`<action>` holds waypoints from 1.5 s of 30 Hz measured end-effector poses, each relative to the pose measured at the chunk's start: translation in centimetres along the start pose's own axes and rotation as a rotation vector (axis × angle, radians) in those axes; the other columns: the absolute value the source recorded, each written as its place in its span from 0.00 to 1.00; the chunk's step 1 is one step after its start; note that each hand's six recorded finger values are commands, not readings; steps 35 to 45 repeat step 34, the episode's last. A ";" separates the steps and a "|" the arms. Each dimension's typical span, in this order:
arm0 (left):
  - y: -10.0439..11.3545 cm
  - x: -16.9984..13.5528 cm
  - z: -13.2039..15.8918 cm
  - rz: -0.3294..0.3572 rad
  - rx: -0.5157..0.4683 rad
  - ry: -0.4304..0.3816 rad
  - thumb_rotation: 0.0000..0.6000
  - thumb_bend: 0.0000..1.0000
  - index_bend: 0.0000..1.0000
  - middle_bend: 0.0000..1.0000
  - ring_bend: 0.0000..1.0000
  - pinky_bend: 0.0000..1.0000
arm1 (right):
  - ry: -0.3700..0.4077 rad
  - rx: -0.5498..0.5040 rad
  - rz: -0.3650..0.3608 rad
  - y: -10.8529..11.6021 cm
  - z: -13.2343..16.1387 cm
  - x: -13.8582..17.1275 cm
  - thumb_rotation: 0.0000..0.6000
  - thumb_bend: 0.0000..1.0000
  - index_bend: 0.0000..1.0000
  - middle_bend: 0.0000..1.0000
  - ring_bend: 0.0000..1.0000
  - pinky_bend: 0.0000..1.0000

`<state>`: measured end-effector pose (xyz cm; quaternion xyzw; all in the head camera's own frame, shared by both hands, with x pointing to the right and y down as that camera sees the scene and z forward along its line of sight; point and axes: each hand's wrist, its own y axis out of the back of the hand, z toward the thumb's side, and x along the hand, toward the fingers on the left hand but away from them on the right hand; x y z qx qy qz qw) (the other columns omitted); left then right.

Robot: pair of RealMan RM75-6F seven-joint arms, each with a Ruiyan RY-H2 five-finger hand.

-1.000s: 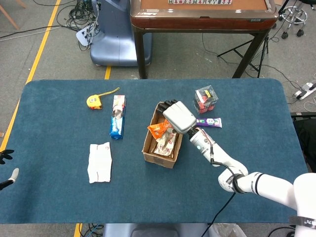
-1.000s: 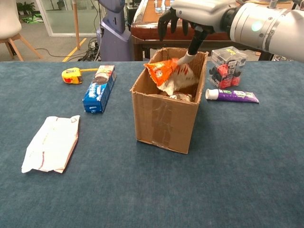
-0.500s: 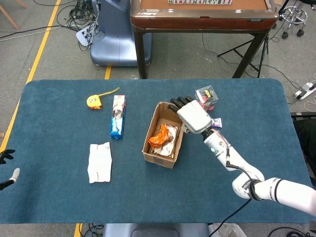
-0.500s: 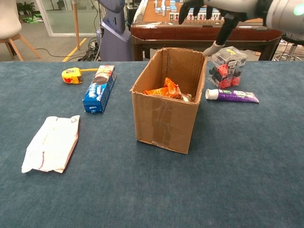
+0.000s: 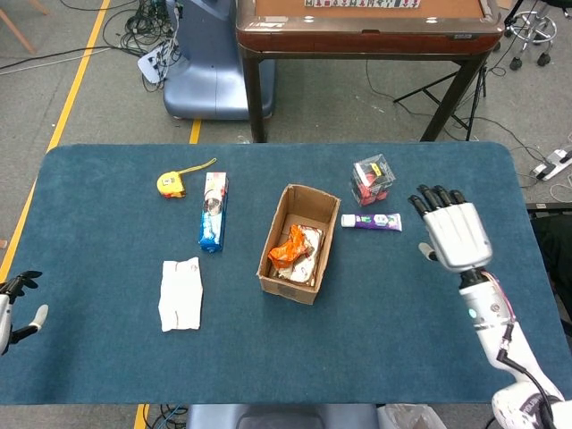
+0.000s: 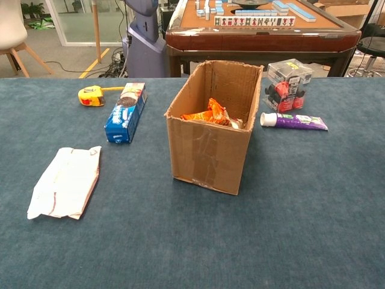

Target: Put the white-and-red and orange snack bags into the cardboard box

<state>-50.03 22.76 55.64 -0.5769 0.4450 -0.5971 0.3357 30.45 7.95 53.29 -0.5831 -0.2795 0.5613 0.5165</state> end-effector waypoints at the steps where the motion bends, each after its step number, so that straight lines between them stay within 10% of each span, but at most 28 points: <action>1: 0.0 0.0 0.1 -0.001 0.001 -0.002 1.00 0.30 0.28 0.41 0.42 0.57 | -0.032 0.008 0.003 -0.1 -0.8 0.8 1.00 0.00 0.28 0.21 0.20 0.33; 9: -0.1 -0.2 0.7 -0.001 0.005 -0.019 1.00 0.30 0.28 0.41 0.42 0.57 | -0.247 -0.003 0.031 -1.8 -6.4 7.5 1.00 0.00 0.28 0.21 0.20 0.32; 23: 0.4 -0.5 1.6 0.021 0.017 -0.036 1.00 0.30 0.28 0.40 0.42 0.57 | -0.382 -0.130 0.012 -5.9 -10.9 12.8 1.00 0.00 0.28 0.21 0.19 0.29; 45: 0.1 -0.7 1.8 0.009 0.033 -0.042 1.00 0.30 0.28 0.40 0.42 0.57 | -0.371 -0.163 0.007 -5.9 -11.6 13.4 1.00 0.00 0.28 0.21 0.19 0.28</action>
